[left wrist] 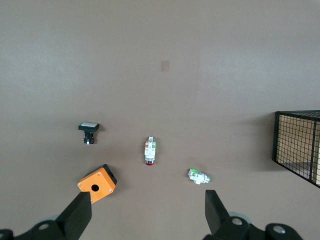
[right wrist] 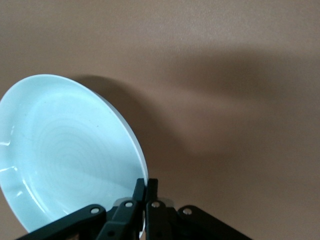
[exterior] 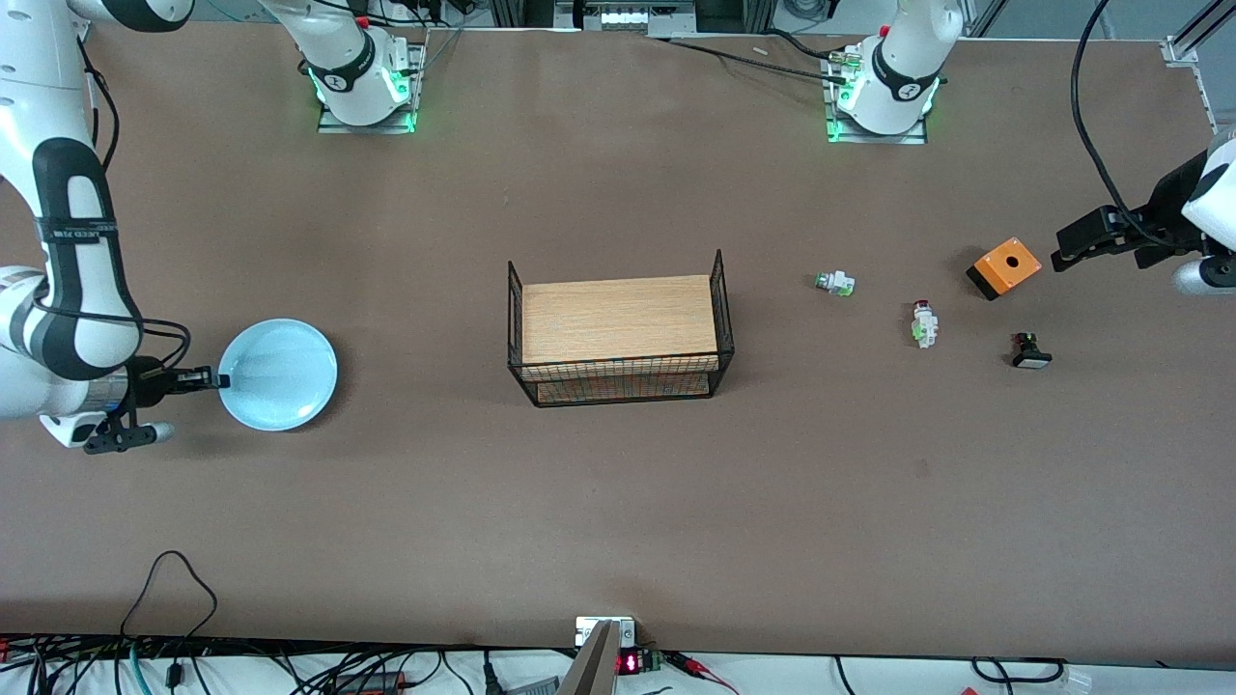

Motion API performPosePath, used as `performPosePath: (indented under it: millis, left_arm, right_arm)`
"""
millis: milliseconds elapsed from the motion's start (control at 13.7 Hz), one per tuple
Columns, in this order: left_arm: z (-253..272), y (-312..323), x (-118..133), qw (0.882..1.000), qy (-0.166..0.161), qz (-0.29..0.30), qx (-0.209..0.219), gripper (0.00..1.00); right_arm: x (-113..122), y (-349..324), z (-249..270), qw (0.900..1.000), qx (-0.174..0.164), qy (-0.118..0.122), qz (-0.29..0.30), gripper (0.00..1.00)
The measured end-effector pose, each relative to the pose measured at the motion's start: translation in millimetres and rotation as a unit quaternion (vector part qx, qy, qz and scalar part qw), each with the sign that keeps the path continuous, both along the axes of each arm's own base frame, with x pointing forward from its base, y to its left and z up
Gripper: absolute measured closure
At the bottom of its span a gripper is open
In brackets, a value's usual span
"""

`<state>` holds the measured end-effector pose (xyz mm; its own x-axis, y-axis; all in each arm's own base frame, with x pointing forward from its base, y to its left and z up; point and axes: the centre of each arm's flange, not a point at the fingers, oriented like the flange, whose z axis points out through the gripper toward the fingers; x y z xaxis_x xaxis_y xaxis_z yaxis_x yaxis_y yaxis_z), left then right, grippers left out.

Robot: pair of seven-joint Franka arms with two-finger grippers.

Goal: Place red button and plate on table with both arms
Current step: 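Carry the blue plate beside the basket and lower it with the right gripper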

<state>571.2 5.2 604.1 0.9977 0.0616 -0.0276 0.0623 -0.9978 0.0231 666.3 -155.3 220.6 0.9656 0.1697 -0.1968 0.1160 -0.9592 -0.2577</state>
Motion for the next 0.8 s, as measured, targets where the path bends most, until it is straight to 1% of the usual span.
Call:
performPosePath:
  millis: [146, 438, 585, 658, 804]
  left_arm:
    - [6, -2, 0, 1.0, -0.006, -0.002, 0.0, 0.0]
    - [7, -1, 0, 1.0, -0.007, -0.001, 0.0, 0.0]
    - [7, -1, 0, 1.0, -0.007, -0.001, 0.0, 0.0]
    - [7, -1, 0, 1.0, -0.007, -0.001, 0.0, 0.0]
    - [7, 2, 0, 1.0, -0.007, 0.001, 0.0, 0.0]
  right_arm:
    - [1, 1, -15, 1.0, 0.009, -0.005, -0.005, 0.97]
    - [4, 2, -35, 1.0, 0.007, -0.018, -0.009, 0.96]
    - [5, 5, -40, 1.0, 0.007, -0.019, -0.008, 0.91]
    - [6, 6, -40, 1.0, 0.008, -0.02, -0.008, 0.84]
    - [9, 8, -36, 1.0, 0.01, -0.025, -0.009, 0.63]
